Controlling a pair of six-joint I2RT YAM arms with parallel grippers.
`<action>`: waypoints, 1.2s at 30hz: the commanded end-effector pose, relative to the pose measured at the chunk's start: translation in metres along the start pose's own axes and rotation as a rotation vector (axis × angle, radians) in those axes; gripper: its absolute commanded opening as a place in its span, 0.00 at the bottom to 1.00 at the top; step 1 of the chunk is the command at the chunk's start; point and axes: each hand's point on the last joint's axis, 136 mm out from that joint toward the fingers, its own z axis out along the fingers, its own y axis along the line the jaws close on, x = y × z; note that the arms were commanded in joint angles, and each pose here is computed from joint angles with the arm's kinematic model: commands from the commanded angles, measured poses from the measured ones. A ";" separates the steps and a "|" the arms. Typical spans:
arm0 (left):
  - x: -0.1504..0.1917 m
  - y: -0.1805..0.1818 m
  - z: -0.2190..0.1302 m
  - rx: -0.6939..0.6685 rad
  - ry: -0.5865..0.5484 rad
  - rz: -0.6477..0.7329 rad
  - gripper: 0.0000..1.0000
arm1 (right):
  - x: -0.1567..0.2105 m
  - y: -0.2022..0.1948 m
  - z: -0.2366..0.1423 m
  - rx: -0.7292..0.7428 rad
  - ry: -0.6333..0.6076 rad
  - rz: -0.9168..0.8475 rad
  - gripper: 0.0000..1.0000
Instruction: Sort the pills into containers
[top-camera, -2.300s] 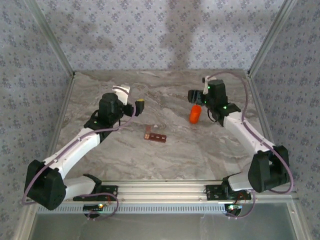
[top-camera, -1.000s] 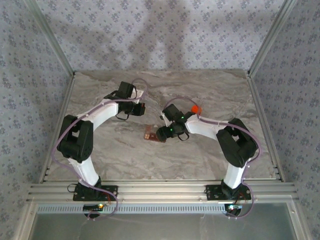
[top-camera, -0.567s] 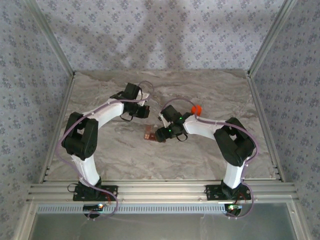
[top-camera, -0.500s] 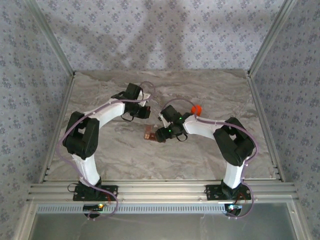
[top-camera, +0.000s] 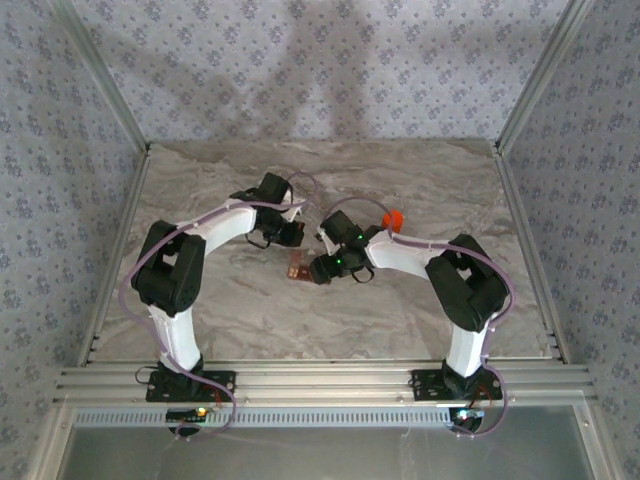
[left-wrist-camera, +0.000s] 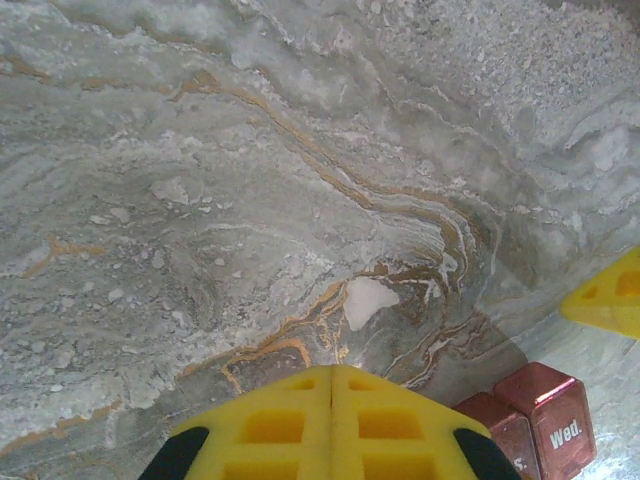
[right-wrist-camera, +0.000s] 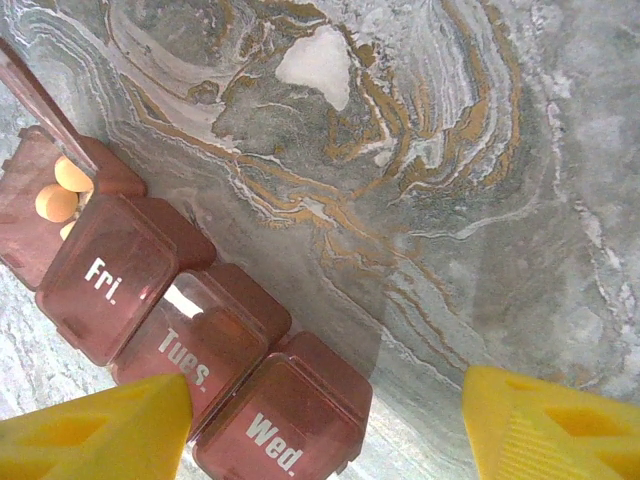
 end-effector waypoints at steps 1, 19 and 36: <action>0.010 -0.009 -0.005 0.024 0.033 0.018 0.00 | 0.008 -0.006 0.010 0.031 0.039 0.030 0.73; 0.034 -0.026 -0.022 0.037 0.064 0.024 0.00 | 0.008 -0.008 0.013 0.026 0.048 0.068 0.71; 0.069 -0.017 -0.019 -0.031 0.130 0.014 0.00 | 0.009 -0.010 0.014 0.019 0.052 0.083 0.70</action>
